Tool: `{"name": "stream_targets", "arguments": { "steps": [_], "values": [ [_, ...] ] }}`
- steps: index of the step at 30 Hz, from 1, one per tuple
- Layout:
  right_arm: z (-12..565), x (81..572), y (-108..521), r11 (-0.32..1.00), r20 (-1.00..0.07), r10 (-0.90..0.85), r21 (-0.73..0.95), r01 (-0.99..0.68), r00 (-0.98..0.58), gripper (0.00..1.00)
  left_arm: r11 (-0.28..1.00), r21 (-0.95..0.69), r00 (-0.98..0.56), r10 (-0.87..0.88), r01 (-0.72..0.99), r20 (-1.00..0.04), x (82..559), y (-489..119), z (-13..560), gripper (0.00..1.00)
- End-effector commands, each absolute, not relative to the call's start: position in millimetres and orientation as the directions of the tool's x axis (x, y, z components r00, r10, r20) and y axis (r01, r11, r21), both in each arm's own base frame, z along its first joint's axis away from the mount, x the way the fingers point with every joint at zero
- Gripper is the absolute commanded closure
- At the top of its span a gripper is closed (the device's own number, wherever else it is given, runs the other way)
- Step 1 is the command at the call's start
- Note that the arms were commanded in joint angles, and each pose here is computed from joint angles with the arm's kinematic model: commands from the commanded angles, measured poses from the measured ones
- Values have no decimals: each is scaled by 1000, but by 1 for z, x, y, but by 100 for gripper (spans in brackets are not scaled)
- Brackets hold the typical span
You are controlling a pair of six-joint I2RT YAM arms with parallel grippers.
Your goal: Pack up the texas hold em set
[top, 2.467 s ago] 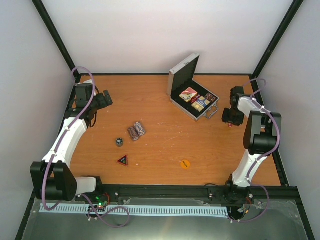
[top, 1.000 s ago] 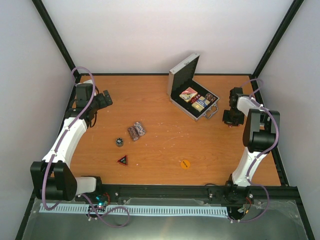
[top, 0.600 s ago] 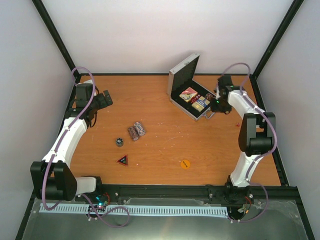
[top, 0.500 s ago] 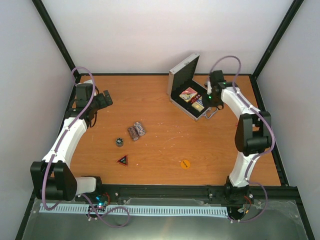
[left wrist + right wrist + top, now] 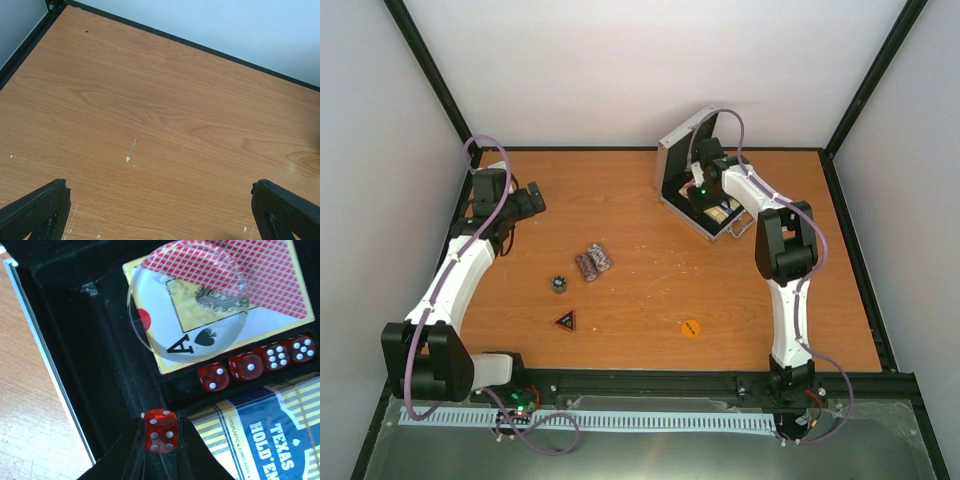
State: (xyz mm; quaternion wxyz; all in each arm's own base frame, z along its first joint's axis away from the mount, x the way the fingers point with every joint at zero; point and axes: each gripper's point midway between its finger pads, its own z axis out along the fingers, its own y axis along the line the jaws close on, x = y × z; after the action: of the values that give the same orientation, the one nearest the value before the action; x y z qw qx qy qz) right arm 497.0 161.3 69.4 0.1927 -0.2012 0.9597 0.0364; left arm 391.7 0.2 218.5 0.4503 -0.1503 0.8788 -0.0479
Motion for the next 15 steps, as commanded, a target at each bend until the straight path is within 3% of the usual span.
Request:
{"name": "stream_targets", "arguments": {
  "steps": [1, 15],
  "values": [
    [71, 500, 162, 892, -370, -436, -61, -447, -820, 94, 950, -232, -511, -308, -209, -802, 392, 0, 233, 0],
    [55, 510, 163, 889, -355, -447, -74, -453, -821, 93, 954, -234, -525, -299, -188, -797, 394, -4, 230, 0]
  ]
}}
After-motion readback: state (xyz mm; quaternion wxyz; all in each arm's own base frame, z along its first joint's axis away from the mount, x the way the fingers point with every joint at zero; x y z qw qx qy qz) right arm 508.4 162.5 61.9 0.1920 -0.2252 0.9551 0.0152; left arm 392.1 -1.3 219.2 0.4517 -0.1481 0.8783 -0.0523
